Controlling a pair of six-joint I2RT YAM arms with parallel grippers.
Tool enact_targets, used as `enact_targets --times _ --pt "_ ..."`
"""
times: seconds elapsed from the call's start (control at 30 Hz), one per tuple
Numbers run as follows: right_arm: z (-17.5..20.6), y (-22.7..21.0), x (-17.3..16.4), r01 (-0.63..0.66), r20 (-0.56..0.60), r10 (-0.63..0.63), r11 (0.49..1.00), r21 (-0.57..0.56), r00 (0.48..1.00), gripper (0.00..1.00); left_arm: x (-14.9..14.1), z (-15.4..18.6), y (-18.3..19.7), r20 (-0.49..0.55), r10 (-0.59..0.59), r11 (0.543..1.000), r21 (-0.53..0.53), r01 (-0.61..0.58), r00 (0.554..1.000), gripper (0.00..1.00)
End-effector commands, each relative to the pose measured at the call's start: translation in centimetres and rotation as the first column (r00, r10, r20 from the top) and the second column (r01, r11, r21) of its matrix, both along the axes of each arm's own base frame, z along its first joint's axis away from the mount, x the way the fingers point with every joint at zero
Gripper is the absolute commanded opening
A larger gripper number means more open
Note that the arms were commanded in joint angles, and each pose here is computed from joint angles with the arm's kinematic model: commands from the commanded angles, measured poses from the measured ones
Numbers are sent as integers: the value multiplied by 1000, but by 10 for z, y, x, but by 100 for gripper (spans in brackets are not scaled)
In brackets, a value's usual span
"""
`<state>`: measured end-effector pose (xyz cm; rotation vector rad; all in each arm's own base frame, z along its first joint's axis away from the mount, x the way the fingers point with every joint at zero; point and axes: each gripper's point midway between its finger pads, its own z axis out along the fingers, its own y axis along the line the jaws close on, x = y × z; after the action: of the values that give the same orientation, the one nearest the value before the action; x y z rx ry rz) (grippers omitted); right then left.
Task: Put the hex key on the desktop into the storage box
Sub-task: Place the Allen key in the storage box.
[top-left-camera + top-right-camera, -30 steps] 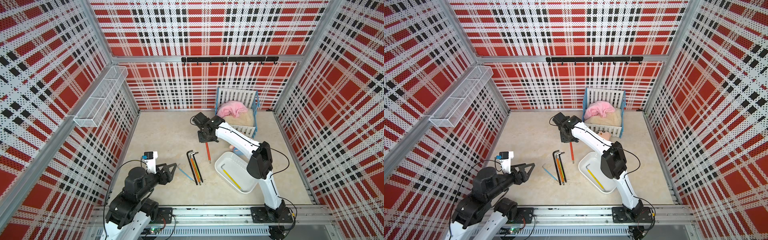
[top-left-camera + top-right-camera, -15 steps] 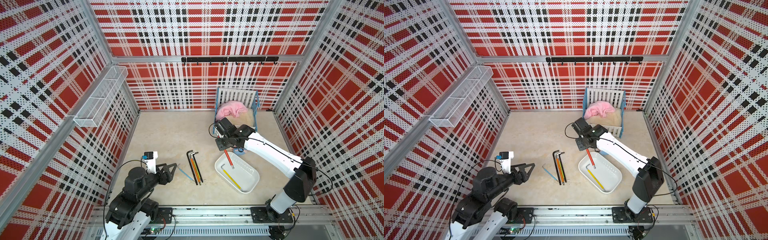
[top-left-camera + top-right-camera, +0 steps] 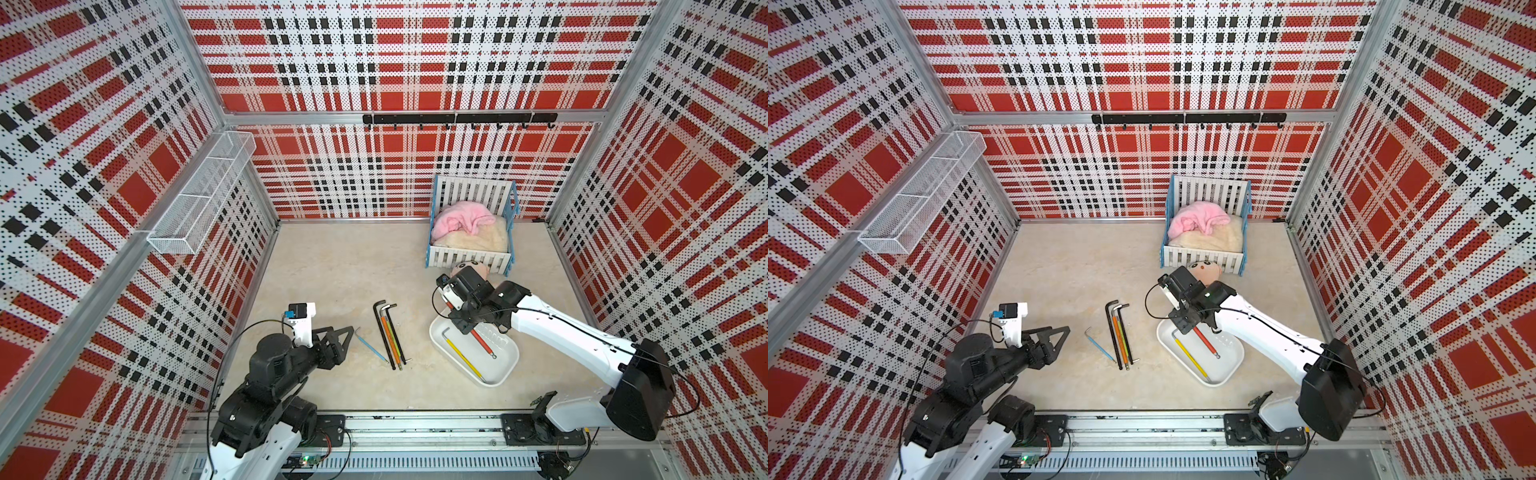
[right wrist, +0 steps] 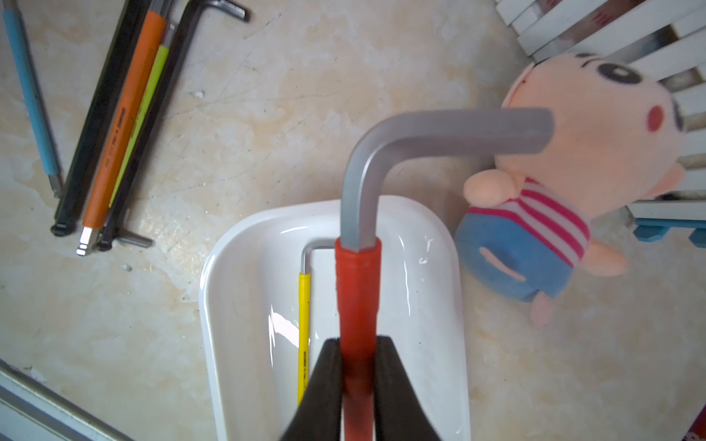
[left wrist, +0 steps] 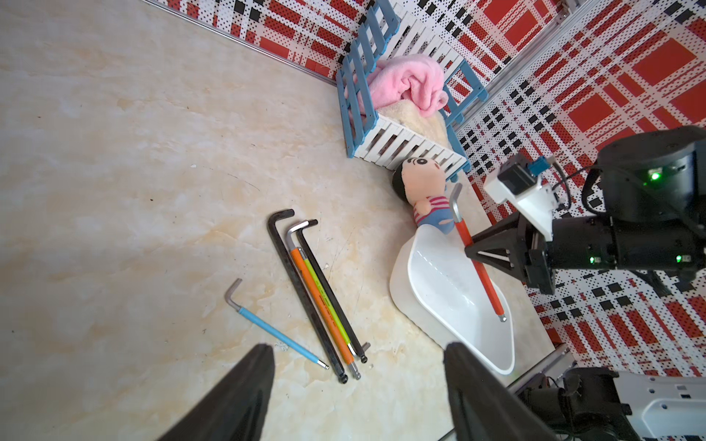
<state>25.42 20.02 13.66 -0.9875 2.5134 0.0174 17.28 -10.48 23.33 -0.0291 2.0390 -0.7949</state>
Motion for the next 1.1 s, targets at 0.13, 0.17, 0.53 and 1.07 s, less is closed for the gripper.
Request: enact_targets --times 0.13,0.17,0.53,1.07 --pt "-17 4 -14 -98 -12 98 995 6 995 0 -1 0 0 10 -11 1000 11 11 1000 76" --pt "-19 5 -14 -100 -15 100 995 0 995 0 -1 0 0 11 -10 1000 9 10 1000 76" --pt "-49 14 -24 -105 -108 101 994 -32 989 0 -1 2 1 19 -4 1000 6 3 1000 76" --pt "-71 9 -35 -105 -177 93 993 -57 980 0 -1 1 2 17 -2 1000 8 1 1000 76"
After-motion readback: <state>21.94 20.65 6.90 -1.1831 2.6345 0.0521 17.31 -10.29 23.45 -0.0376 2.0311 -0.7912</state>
